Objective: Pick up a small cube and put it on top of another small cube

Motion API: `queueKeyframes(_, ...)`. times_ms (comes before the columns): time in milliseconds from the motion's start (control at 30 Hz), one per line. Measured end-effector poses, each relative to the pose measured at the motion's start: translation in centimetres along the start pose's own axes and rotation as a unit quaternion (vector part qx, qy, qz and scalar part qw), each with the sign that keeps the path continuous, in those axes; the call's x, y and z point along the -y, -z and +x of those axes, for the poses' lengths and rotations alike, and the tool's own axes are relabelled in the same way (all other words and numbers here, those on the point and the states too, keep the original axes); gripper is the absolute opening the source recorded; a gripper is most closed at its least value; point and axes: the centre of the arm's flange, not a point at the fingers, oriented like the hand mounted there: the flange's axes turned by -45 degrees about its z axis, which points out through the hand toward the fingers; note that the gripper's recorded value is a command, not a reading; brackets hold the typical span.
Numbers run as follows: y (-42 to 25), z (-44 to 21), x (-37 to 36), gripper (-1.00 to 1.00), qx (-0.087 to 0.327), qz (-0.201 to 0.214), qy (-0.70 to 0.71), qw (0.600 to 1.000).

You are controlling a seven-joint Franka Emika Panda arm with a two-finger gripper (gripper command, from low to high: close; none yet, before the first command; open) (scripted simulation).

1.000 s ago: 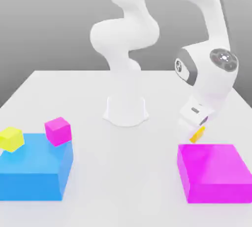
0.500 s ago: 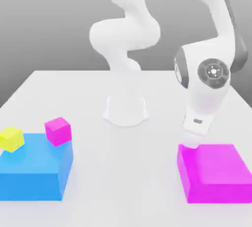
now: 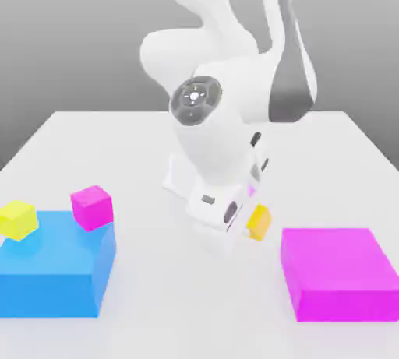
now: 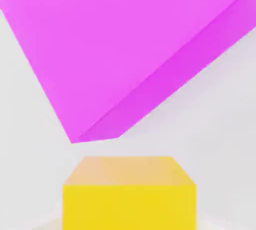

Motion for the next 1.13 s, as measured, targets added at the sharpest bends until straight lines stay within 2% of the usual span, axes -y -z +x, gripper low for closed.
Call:
queueKeyframes(233,6.4,-8.5,-5.9,-1.0,-0.052,-0.089,-0.106,0.989)
queueKeyframes(500,12.6,-22.0,-8.8,-1.0,-0.088,-0.188,-0.248,0.946)
queueKeyframes(633,9.1,-28.1,-7.0,-1.0,-0.069,-0.203,-0.346,0.913)
queueKeyframes(733,6.2,-29.9,-5.6,-1.0,-0.056,-0.206,-0.396,0.893)
queueKeyframes(1033,0.7,-30.6,-7.8,-1.0,-0.054,-0.209,-0.405,0.888)
queueKeyframes(1067,0.2,-30.7,-8.0,1.0,-0.054,-0.209,-0.406,0.888)
queueKeyframes(1133,0.2,-30.7,-8.0,1.0,-0.054,-0.209,-0.406,0.888)
